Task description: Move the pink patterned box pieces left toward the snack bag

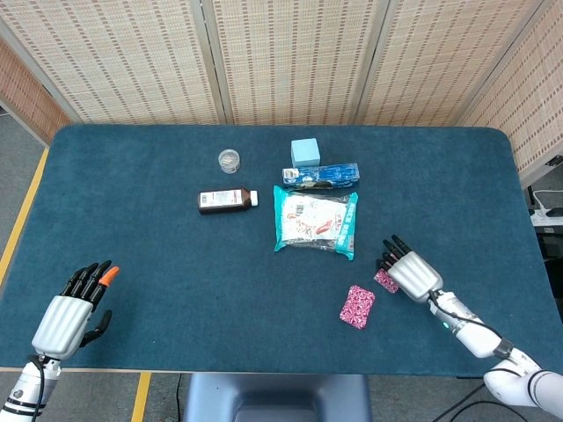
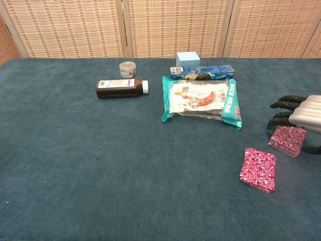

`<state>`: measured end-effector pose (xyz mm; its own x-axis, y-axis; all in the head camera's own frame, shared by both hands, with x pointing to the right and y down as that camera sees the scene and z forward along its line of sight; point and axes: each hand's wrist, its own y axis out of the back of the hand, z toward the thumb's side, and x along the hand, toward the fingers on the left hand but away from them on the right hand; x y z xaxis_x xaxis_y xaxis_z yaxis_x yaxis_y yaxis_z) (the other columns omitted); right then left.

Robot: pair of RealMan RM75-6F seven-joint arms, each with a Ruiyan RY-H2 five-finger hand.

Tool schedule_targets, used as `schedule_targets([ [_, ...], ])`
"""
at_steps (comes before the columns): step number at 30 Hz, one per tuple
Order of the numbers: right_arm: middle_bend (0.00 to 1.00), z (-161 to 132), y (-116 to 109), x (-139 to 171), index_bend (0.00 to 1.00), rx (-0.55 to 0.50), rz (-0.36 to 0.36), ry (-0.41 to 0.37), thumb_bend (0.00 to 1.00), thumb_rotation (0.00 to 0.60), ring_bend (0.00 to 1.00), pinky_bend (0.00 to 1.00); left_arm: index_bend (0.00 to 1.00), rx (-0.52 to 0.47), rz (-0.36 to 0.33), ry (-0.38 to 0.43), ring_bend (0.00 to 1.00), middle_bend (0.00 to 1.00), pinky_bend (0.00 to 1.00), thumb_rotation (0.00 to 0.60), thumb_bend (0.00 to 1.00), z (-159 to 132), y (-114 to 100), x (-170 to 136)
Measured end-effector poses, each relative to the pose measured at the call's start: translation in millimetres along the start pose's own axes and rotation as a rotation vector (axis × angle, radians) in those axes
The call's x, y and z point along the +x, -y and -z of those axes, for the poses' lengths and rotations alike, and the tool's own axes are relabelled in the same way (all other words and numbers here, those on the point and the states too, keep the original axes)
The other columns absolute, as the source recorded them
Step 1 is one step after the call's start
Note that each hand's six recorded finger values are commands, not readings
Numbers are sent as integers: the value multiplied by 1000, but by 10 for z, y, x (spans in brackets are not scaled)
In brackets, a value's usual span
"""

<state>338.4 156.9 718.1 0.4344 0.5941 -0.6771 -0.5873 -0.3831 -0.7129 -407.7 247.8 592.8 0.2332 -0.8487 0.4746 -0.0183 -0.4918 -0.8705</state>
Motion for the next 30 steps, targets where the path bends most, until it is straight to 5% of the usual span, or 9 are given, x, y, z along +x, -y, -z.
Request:
schedule_targets([
  [30, 292, -4, 5, -19, 310, 9, -15, 22, 214, 600, 66, 0, 0, 4, 2, 1, 0, 0, 120, 600, 481, 1, 3, -6],
])
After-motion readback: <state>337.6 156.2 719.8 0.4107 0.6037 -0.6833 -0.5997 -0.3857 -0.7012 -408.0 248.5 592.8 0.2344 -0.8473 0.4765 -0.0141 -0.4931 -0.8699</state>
